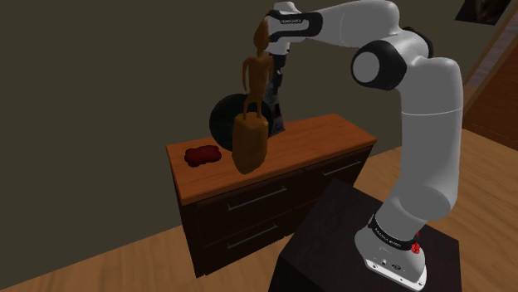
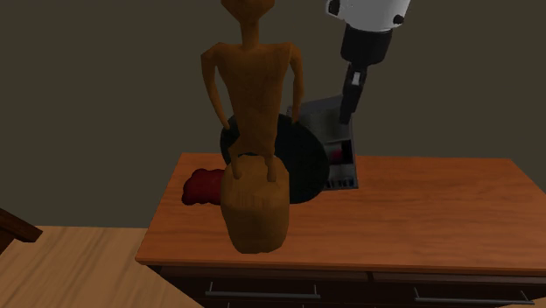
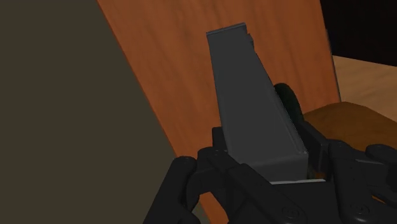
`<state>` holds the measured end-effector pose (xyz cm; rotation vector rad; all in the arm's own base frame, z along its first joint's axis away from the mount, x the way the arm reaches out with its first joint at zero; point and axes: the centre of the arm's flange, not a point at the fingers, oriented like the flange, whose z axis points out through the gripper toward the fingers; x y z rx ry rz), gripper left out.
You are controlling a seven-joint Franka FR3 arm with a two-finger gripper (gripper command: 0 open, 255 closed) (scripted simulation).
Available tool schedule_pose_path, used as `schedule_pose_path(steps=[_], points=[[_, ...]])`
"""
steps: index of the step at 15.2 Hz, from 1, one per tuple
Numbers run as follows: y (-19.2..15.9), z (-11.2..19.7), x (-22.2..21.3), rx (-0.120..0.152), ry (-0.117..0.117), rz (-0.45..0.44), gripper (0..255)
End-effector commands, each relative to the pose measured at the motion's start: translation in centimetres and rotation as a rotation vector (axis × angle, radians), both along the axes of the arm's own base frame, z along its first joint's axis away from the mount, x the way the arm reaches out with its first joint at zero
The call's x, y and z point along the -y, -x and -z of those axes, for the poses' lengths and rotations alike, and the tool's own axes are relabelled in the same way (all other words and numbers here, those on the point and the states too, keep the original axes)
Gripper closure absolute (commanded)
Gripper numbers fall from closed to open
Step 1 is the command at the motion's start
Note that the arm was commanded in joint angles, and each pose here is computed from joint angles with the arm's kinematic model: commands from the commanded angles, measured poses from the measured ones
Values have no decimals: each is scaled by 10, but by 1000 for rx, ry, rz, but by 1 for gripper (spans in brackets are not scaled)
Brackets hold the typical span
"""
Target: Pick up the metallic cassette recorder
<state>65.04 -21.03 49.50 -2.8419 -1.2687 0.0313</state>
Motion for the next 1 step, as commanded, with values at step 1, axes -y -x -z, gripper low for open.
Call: schedule_pose_path(steps=[1], points=[[1, -5, 0, 2, 0, 0, 255]])
